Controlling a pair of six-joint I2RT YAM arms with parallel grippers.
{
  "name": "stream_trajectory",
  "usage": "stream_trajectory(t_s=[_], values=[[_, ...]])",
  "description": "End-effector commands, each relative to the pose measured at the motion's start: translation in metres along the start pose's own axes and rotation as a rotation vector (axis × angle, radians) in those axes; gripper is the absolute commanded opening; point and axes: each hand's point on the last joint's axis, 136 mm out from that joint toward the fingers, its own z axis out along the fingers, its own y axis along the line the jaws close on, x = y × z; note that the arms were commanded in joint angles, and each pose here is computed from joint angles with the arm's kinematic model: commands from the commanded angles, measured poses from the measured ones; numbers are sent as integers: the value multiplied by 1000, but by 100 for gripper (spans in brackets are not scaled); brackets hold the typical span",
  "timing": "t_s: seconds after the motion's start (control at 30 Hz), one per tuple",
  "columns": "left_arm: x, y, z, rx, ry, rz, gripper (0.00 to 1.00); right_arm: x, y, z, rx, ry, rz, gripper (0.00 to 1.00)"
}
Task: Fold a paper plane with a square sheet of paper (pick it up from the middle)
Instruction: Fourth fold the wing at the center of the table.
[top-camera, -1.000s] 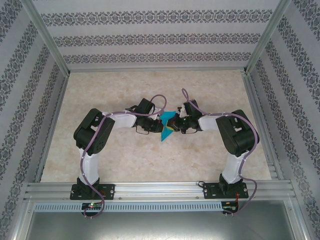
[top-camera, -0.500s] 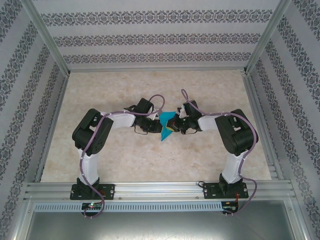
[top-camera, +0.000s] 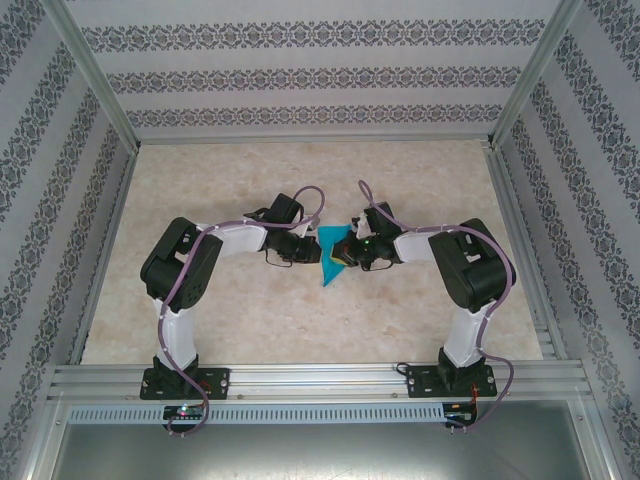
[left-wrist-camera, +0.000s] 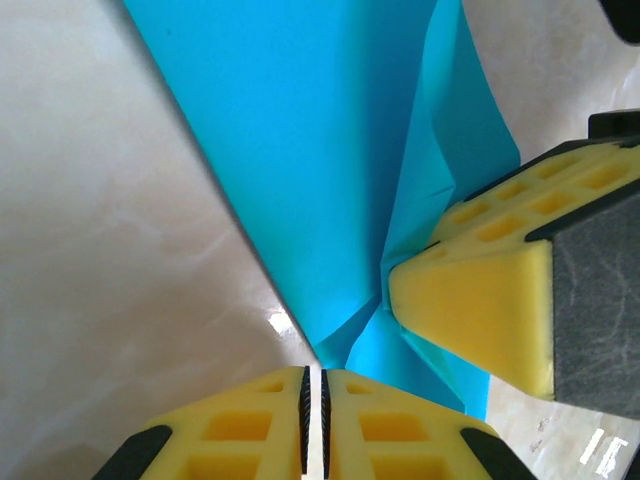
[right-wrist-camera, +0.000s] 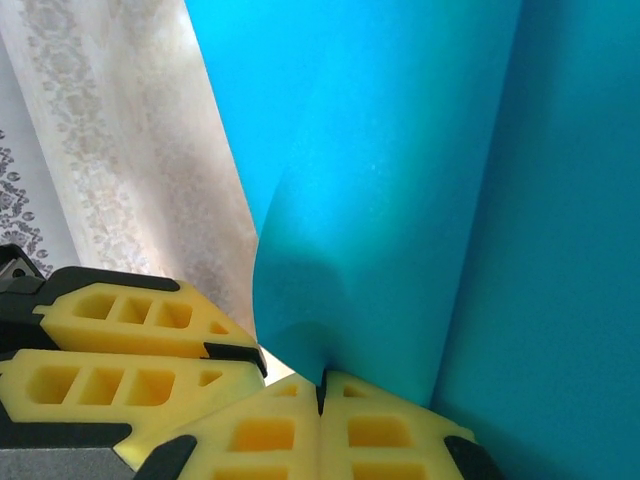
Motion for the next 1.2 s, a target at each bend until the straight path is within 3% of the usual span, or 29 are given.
stream_trajectory(t_s=[0.0,0.43,1.17], values=[[-11,-5,1,35,-20,-11,16,4,9,-4,-5,8,-46,1],[-6,-3,14,79,4,-40,18,9,17,-7,-23,9,-86,1],[8,13,30,52,51,-52,9,19,27,2,-93,32,-80,1]])
